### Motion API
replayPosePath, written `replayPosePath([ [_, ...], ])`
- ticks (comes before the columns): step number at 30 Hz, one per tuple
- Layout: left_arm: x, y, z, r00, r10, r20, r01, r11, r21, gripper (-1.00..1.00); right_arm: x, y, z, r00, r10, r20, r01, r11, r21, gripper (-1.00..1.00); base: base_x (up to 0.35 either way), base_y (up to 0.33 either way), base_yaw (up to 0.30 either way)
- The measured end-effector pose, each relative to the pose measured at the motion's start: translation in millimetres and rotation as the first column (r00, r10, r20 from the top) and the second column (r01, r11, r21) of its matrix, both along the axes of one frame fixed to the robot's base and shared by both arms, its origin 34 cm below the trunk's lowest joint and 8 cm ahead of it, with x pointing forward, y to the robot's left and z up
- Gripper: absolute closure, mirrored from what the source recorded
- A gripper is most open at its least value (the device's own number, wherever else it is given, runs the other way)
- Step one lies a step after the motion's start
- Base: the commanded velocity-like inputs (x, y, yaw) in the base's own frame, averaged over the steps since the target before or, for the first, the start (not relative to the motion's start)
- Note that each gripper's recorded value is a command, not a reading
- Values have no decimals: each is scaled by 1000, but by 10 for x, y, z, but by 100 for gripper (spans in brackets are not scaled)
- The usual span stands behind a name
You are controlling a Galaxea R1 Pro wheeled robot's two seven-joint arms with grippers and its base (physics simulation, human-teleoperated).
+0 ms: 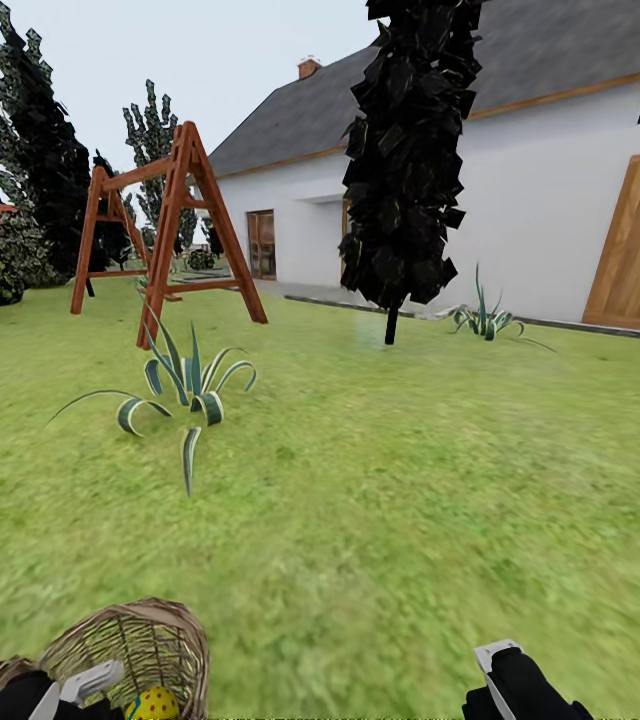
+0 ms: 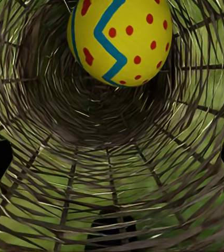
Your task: Take the three Easter eggs out of the wicker basket on the lawn in the garden, then place them on the lawn next to a single tree (choose any tree) so that all three eggs are next to the same tree and none are left in the basket.
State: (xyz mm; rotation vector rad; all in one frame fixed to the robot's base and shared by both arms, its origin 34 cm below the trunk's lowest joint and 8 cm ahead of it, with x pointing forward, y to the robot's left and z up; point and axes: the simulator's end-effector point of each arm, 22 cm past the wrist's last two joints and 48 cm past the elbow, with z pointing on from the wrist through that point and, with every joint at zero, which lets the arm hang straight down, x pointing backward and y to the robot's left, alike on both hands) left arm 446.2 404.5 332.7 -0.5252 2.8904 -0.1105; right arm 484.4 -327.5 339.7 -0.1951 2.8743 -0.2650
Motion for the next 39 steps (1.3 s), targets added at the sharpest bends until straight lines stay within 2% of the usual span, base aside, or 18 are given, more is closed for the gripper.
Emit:
replayPosePath([
  [13, -71, -25, -295, 1000, -1, 0, 1, 1000, -3, -100, -72, -21, -286, 1000, -1, 1, 1, 1000, -2, -100, 0, 0, 0],
  [22, -66, -43, -298, 1000, -1, 3, 1, 1000, -6, -100, -74, -19, -288, 1000, 0, 0, 0, 1000, -2, -100, 12, 0, 0],
  [28, 12, -11, -281, 999, -1, 41, 1, 1000, 9, -100, -74, -20, -285, 1000, -1, 1, 1, 1000, -2, -100, 280, 0, 0],
  [39, 23, -109, -306, 999, -7, 43, 7, 1000, 0, -100, -73, -5, -289, 1000, 2, 0, -2, 1000, -2, -100, 94, 0, 0],
])
